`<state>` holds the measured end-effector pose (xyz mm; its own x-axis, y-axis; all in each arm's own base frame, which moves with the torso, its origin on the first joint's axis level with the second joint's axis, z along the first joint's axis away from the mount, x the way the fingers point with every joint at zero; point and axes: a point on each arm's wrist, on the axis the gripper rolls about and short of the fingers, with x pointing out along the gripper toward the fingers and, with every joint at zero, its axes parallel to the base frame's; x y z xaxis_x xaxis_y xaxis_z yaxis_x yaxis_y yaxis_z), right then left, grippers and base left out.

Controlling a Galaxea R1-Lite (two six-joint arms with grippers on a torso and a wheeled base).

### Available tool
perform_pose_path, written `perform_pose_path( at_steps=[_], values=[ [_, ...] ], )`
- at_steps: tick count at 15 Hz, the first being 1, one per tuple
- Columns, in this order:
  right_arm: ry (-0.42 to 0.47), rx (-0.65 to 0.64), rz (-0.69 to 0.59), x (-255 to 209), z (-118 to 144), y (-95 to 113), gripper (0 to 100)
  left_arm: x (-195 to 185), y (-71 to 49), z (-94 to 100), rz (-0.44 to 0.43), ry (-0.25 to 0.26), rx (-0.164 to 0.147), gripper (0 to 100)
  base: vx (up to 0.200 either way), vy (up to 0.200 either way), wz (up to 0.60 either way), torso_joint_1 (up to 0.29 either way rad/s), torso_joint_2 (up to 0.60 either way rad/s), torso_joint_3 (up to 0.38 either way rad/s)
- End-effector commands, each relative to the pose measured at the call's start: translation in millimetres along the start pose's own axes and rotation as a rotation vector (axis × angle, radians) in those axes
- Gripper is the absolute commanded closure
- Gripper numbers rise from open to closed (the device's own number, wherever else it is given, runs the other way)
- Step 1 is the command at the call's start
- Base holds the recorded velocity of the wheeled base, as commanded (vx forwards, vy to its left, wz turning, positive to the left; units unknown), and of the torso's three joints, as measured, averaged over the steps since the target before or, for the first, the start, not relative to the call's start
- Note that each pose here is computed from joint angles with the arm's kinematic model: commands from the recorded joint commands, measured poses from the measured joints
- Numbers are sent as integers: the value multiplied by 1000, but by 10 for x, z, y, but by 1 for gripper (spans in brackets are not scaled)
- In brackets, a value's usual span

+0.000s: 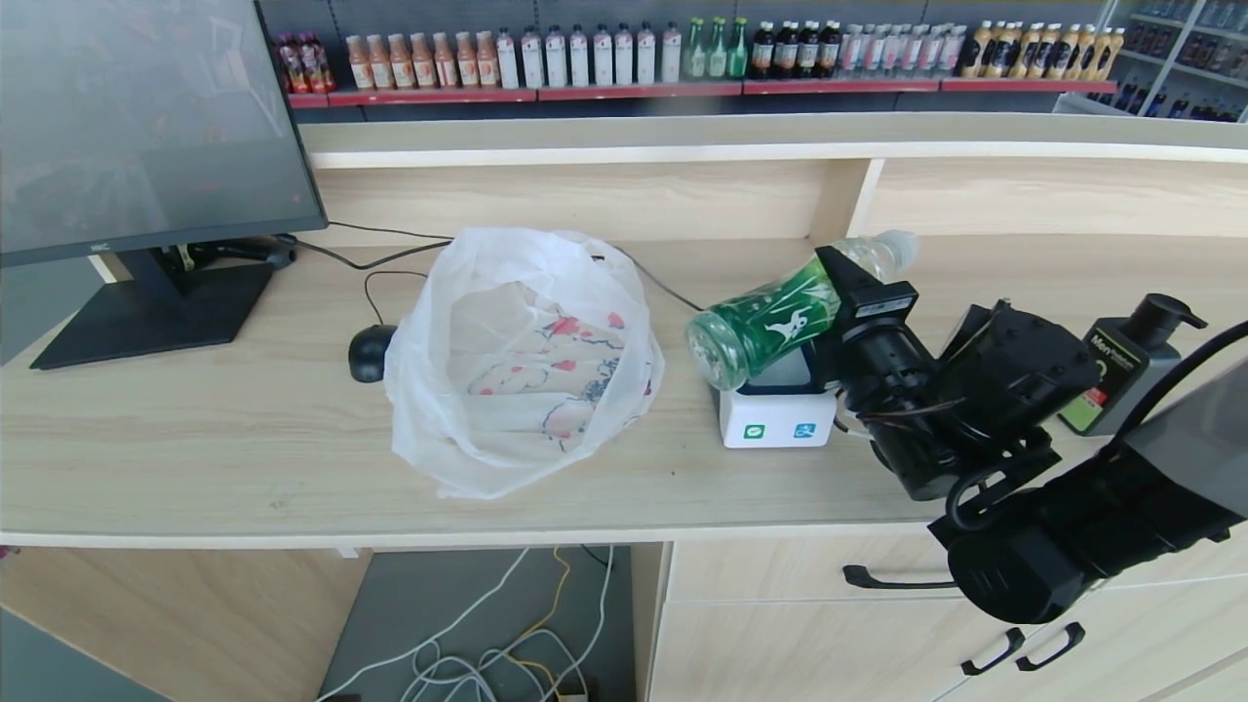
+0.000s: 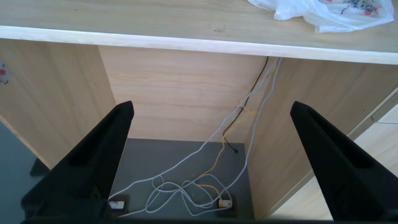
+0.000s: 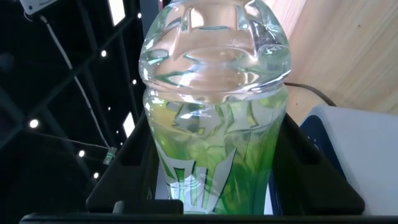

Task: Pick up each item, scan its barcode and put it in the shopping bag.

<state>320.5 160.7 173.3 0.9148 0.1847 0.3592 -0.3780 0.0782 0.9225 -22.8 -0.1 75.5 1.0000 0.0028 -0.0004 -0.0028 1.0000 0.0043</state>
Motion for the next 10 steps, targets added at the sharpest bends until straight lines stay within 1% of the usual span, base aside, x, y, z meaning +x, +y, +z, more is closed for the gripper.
perform_pose_path(
  at_steps=[1, 10],
  values=[
    [8, -6, -23, -1, -27, -73, 100, 0, 0, 0, 0, 0, 0, 0, 0, 0, 0, 0, 0, 0],
    [8, -4, -17, 3, -29, -54, 100, 0, 0, 0, 0, 0, 0, 0, 0, 0, 0, 0, 0, 0]
  ],
)
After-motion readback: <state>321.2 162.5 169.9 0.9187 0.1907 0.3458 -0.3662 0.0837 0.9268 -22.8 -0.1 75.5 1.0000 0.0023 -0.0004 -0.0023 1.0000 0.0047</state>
